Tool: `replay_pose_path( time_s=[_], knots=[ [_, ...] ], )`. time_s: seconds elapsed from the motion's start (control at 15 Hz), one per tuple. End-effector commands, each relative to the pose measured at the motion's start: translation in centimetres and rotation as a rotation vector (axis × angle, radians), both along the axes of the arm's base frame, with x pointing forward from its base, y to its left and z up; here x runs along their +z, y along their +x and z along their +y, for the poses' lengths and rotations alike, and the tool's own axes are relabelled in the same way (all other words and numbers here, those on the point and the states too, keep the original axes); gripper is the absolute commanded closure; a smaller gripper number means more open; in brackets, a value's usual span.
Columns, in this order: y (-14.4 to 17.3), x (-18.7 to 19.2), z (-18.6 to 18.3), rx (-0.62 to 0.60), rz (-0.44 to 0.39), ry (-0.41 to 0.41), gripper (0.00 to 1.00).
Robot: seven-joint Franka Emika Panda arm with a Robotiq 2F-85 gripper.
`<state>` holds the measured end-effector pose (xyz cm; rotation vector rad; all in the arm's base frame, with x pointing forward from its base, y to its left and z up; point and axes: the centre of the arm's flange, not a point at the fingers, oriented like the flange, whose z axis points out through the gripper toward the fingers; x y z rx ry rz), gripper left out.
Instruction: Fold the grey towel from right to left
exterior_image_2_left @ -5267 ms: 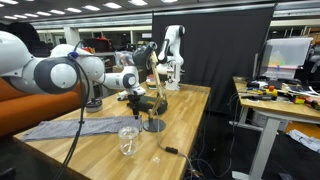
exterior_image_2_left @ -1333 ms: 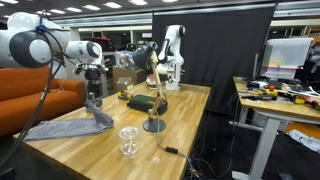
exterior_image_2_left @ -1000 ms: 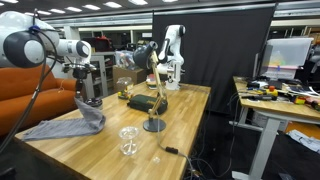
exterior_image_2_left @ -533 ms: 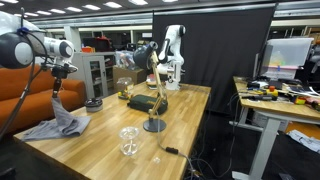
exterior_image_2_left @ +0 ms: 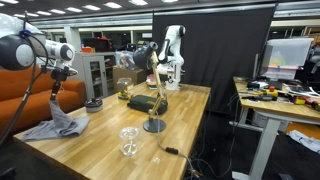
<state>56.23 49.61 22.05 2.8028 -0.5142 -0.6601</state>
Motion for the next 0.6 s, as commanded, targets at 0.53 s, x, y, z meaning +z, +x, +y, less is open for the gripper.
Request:
replay_pose_path(
  time_s=[0.53],
  knots=[
    [-1.8, -1.5, -0.4, 0.255, -0.044, -0.058, 0.99]
  ],
)
